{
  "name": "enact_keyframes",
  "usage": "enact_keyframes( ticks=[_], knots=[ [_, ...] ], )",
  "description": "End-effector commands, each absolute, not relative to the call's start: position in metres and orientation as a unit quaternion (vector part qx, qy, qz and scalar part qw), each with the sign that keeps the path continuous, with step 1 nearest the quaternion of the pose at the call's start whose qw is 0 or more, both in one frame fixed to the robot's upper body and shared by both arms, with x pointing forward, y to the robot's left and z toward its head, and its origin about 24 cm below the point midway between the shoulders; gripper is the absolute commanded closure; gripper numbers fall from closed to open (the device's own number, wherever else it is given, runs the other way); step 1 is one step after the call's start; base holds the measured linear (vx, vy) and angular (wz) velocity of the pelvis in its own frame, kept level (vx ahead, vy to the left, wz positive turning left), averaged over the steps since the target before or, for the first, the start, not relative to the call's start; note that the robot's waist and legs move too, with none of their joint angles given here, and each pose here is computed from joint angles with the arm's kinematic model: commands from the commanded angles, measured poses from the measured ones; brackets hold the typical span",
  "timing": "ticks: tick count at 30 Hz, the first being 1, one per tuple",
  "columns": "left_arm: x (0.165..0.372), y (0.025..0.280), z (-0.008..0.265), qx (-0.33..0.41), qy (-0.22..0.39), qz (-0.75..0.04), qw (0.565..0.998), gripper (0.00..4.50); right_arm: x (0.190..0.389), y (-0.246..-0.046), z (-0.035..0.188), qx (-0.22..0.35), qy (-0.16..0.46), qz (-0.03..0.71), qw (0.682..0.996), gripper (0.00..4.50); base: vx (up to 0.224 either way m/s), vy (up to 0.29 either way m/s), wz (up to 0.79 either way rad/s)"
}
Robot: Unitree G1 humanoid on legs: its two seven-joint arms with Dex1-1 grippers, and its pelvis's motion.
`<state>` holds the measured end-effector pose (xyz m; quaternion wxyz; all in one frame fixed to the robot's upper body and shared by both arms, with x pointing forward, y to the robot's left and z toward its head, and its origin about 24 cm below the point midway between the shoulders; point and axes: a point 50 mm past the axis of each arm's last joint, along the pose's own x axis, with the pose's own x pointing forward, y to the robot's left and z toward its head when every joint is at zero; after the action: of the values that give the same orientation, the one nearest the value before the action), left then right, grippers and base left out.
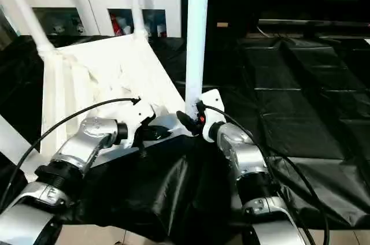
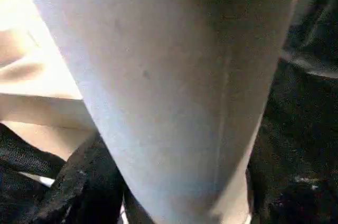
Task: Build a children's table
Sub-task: Rotate leg to tighten
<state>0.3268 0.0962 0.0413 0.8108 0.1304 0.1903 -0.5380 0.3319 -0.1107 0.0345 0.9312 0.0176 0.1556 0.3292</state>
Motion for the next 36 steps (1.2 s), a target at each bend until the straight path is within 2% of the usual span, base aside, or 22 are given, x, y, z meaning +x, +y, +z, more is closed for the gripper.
enact_keyframes(
  ticks=[1,4,6,11,12,17,19,31,32,36],
  knots=[
    [0.326,0.058,0.067,0.121,0.113,-0.588,0.791,4.5,0.311,-0.062,0.023,0.058,0.184,0.452,0.871,1.01,0.0,0.0,0.0],
    [0.324,0.063,0.066,0.124,0.115,-0.6,0.782,4.5,0.307,-0.067,0.023,0.042,0.185,0.478,0.858,0.72,0.0,0.0,0.0],
    [0.321,0.072,0.064,0.132,0.123,-0.616,0.767,4.5,0.302,-0.08,0.023,0.012,0.191,0.519,0.833,0.39,0.0,0.0,0.0],
    [0.317,0.083,0.06,0.146,0.134,-0.63,0.751,4.5,0.297,-0.096,0.027,-0.013,0.192,0.558,0.807,0.39,0.0,0.0,0.0],
    [0.315,0.091,0.059,0.153,0.145,-0.64,0.739,4.5,0.293,-0.105,0.03,-0.028,0.188,0.579,0.793,0.39,0.0,0.0,0.0],
    [0.311,0.104,0.056,0.161,0.163,-0.653,0.722,4.5,0.288,-0.117,0.033,-0.03,0.196,0.605,0.771,0.39,0.0,0.0,0.0],
    [0.307,0.114,0.055,0.167,0.179,-0.659,0.711,4.5,0.285,-0.122,0.033,-0.03,0.205,0.613,0.762,0.53,0.0,0.0,0.0],
    [0.306,0.12,0.056,0.161,0.179,-0.653,0.718,4.5,0.285,-0.116,0.031,-0.016,0.207,0.613,0.762,1.42,0.0,0.0,0.0],
    [0.308,0.119,0.056,0.159,0.175,-0.645,0.726,4.5,0.286,-0.114,0.03,-0.01,0.207,0.607,0.767,1.66,0.0,0.0,0.0],
    [0.322,0.109,0.063,0.147,0.15,-0.594,0.776,4.5,0.291,-0.105,0.022,0.005,0.211,0.559,0.802,1.83,0.0,0.0,0.0]
  ],
)
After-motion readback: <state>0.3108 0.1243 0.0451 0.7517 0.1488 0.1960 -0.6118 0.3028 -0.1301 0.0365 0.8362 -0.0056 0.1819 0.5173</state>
